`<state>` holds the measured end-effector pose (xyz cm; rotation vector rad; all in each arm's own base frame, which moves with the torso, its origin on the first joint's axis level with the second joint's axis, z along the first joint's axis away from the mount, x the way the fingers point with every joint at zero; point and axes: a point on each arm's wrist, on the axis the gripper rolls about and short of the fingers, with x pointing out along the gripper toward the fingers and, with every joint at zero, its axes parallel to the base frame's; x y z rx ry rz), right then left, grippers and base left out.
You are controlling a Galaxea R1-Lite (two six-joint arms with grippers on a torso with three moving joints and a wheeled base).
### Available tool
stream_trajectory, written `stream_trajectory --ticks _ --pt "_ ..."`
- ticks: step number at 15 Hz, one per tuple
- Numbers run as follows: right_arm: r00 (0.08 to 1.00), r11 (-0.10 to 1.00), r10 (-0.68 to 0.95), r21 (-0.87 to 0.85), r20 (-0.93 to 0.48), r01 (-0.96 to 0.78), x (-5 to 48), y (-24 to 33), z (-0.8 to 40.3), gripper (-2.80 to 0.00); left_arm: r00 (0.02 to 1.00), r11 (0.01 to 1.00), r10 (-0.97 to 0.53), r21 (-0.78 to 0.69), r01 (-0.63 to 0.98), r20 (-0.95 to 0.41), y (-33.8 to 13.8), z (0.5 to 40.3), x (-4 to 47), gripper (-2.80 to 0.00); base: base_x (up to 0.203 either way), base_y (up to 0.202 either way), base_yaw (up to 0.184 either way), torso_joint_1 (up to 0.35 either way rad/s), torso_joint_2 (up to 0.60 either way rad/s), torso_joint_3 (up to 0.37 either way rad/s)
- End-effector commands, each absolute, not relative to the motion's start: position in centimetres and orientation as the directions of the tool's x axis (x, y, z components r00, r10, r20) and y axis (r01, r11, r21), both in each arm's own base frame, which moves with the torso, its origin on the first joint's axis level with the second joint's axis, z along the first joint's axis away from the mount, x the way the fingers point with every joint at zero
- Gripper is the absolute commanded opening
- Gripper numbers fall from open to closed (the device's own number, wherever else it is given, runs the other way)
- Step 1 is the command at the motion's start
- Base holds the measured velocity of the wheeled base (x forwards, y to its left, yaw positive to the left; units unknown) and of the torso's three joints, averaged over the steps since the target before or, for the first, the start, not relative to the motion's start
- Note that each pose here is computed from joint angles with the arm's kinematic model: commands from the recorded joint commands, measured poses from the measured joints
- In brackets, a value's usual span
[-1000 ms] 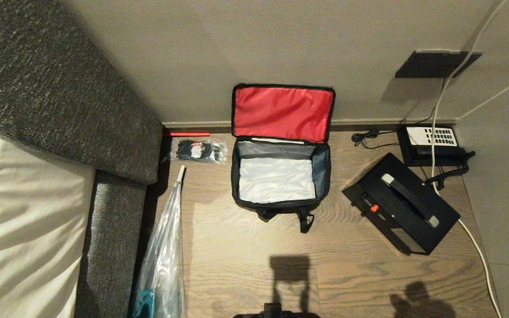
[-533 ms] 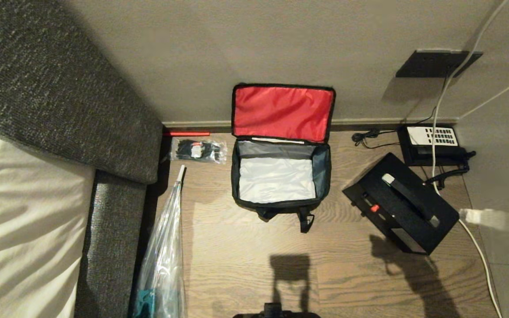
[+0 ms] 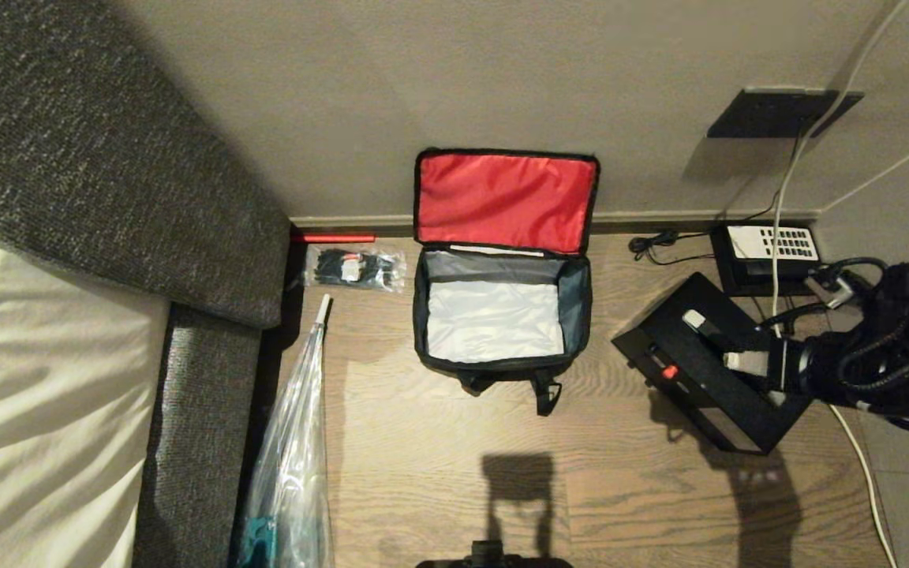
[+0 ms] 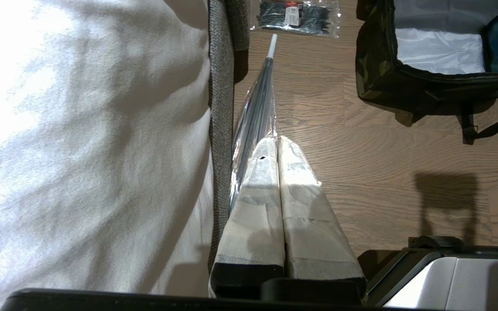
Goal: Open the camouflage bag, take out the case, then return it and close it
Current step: Grip the handle again
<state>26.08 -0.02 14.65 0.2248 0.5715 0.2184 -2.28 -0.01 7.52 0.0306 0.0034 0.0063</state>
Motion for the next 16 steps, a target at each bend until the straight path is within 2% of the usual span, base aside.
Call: stream_trajectory --ticks 1,4,6,8,9,13,16 --pt "0.775 0.978 0.194 0.061 -0.601 -0.197 28.0 -0.3 11.3 0.00 1.000 1.000 0.008 0.031 -0.008 -0.003 0.0 7.5 -2.3 -2.80 0.000 0.000 0.000 0.000 0.00 0.000" --pt "0.768 0.966 0.105 -0.118 -0.632 -0.230 29.7 -0.5 9.4 0.00 1.000 1.000 0.006 0.031 -0.006 -0.003 0.0 7.5 -2.3 -2.80 0.000 0.000 0.000 0.000 0.00 0.000" --pt "0.795 0.925 -0.095 -0.348 -0.600 -0.152 30.8 -1.0 7.8 0.00 1.000 1.000 0.008 0.031 -0.008 -0.003 0.0 7.5 -2.3 -2.80 0.000 0.000 0.000 0.000 0.00 0.000" --pt "0.794 0.818 -0.335 -0.575 -0.506 -0.021 31.5 -1.5 7.1 0.00 1.000 1.000 0.007 0.031 -0.007 -0.003 0.0 7.5 -2.3 -2.80 0.000 0.000 0.000 0.000 0.00 0.000" --pt "0.791 0.771 -0.401 -0.636 -0.463 0.018 31.9 -1.5 6.8 0.00 1.000 0.999 0.008 0.031 -0.008 -0.003 0.0 7.5 -2.3 -2.80 0.000 0.000 0.000 0.000 0.00 0.000" --pt "0.800 0.718 -0.416 -0.696 -0.433 -0.003 32.4 -0.9 6.3 0.00 1.000 1.000 0.007 0.031 -0.007 -0.003 0.0 7.5 -2.3 -2.80 0.000 0.000 0.000 0.000 0.00 0.000" --pt "0.794 0.682 -0.472 -0.730 -0.382 0.054 32.9 -0.1 4.9 0.00 1.000 1.000 0.006 0.031 -0.006 -0.003 0.0 7.5 -2.3 -2.80 0.000 0.000 0.000 0.000 0.00 0.000"
